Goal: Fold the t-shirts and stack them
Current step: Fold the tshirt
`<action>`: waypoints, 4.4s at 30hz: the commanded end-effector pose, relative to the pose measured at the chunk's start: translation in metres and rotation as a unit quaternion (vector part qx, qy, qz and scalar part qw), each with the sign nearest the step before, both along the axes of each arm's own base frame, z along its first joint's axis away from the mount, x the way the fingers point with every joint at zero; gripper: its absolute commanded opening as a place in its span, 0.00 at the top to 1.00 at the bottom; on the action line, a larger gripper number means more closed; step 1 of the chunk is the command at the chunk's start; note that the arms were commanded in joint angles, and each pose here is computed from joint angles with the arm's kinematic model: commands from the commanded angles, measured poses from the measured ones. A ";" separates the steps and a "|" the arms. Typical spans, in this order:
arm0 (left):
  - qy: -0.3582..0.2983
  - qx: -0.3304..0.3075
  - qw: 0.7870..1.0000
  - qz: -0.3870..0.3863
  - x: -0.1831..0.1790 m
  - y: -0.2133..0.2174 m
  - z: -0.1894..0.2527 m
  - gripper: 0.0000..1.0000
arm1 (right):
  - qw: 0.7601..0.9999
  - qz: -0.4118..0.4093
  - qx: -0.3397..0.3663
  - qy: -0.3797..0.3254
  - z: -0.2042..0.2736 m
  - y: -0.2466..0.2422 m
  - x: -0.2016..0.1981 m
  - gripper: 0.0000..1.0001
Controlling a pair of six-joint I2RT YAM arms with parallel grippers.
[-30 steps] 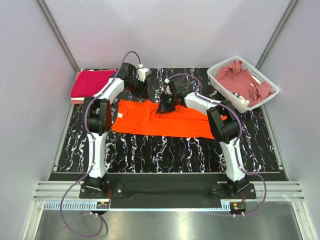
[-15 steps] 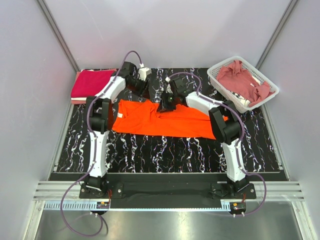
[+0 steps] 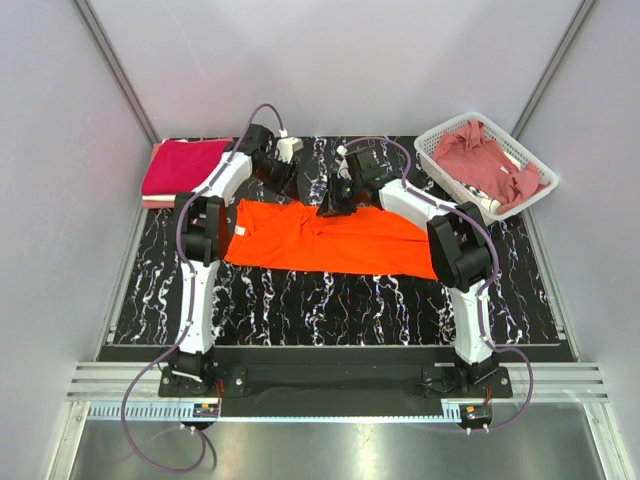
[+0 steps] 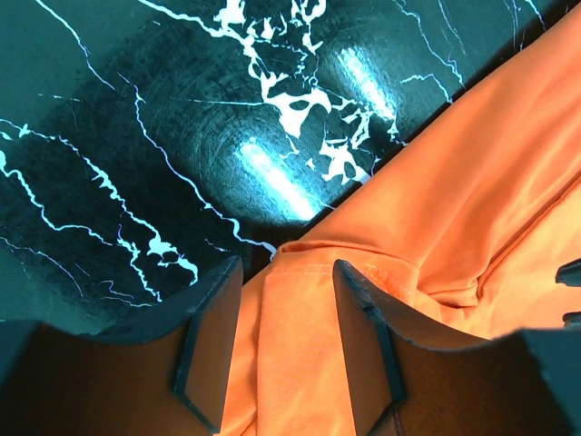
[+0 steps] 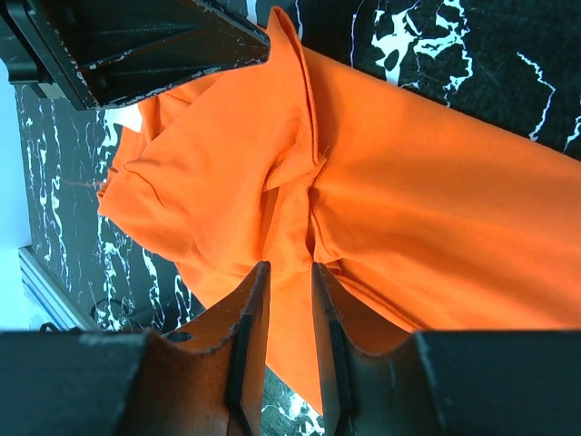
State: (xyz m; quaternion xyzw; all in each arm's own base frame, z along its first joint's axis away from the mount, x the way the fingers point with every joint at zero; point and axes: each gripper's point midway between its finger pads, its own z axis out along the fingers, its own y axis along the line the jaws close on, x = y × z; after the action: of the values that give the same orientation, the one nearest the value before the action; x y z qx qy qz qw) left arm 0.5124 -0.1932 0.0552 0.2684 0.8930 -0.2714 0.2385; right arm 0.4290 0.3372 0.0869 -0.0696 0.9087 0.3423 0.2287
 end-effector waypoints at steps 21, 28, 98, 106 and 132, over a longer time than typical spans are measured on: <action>0.008 -0.022 0.999 -0.022 0.001 -0.010 0.009 0.81 | 0.999 0.002 0.036 -0.034 0.044 0.002 0.008 0.68; -0.012 -0.019 1.000 -0.014 0.000 -0.006 0.034 1.00 | 0.998 -0.046 0.006 -0.032 0.023 -0.001 0.036 0.73; -0.032 0.053 0.996 0.070 -0.012 0.060 0.062 1.00 | 0.994 -0.018 -0.048 -0.098 0.011 0.031 0.045 1.00; -0.033 0.045 0.995 0.078 0.002 0.058 0.056 1.00 | 0.989 -0.050 -0.070 -0.124 0.010 0.014 0.047 1.00; -0.019 0.009 0.997 0.070 0.003 0.045 0.034 1.00 | 0.978 -0.078 -0.040 -0.191 0.022 -0.002 0.040 1.00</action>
State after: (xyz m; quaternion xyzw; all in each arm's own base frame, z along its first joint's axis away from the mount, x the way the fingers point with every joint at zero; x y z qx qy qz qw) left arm 0.5129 -0.1485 0.0567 0.1954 0.9228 -0.2354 0.2344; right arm 0.4622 0.3250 0.0663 -0.0522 0.8979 0.2354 0.3683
